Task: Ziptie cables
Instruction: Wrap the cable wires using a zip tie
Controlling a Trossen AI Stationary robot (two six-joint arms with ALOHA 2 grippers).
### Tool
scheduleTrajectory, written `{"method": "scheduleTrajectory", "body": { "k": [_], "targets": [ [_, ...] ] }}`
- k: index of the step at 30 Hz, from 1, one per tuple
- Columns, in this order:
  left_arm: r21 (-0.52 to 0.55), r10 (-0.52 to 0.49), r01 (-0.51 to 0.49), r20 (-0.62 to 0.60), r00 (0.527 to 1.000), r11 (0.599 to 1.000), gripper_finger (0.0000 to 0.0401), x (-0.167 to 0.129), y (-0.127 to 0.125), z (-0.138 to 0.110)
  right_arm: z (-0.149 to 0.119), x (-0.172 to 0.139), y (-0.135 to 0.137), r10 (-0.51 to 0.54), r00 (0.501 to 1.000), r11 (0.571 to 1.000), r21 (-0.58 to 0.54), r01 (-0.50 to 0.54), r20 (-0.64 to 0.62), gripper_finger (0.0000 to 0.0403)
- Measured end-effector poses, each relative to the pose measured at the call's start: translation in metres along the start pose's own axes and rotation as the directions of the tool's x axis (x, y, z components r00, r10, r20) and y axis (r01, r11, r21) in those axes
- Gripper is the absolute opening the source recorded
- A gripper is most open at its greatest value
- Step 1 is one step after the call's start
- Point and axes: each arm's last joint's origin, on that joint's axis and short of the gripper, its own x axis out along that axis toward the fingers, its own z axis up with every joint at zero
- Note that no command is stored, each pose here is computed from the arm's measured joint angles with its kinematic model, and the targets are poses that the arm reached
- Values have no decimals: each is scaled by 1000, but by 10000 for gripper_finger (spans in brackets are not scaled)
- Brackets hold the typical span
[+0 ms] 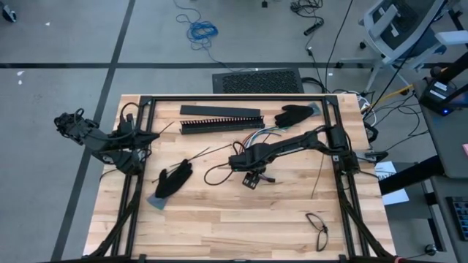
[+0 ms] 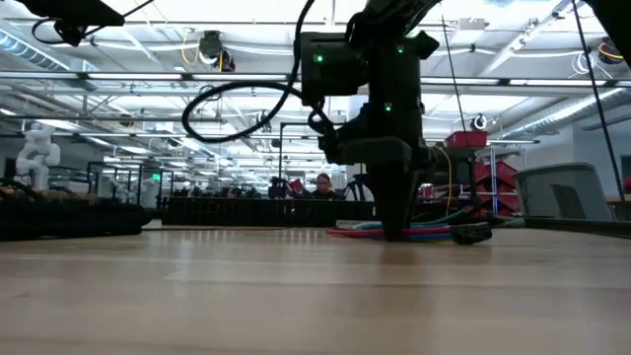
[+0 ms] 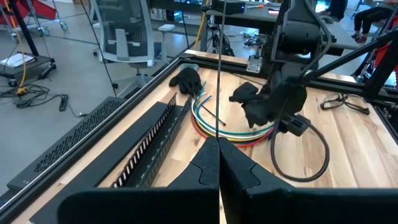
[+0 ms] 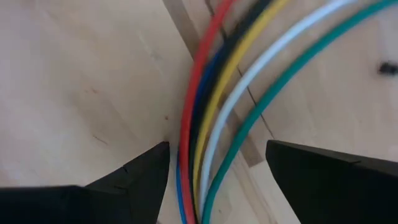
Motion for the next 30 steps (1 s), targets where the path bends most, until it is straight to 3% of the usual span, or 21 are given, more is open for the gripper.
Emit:
{"method": "scheduleTrajectory", "body": {
  "k": [9,12,19,27,30],
  "targets": [
    [0,0,0,-1,1000,1000,0,0,0,0,2,3,1,16,1000,993,118,-16,3,259],
    [0,0,0,-1,1000,1000,0,0,0,0,0,10,1,21,1000,984,178,-18,-15,229],
    [0,18,-18,4,1000,1000,0,0,1,0,-2,26,9,29,999,984,175,-23,-33,133],
    [-2,28,-28,4,1000,1000,0,0,1,0,1,28,7,32,999,971,238,-27,-16,108],
    [-12,40,-40,3,999,999,0,0,1,-1,2,28,7,35,999,964,264,-31,-10,64]
  ]
}}
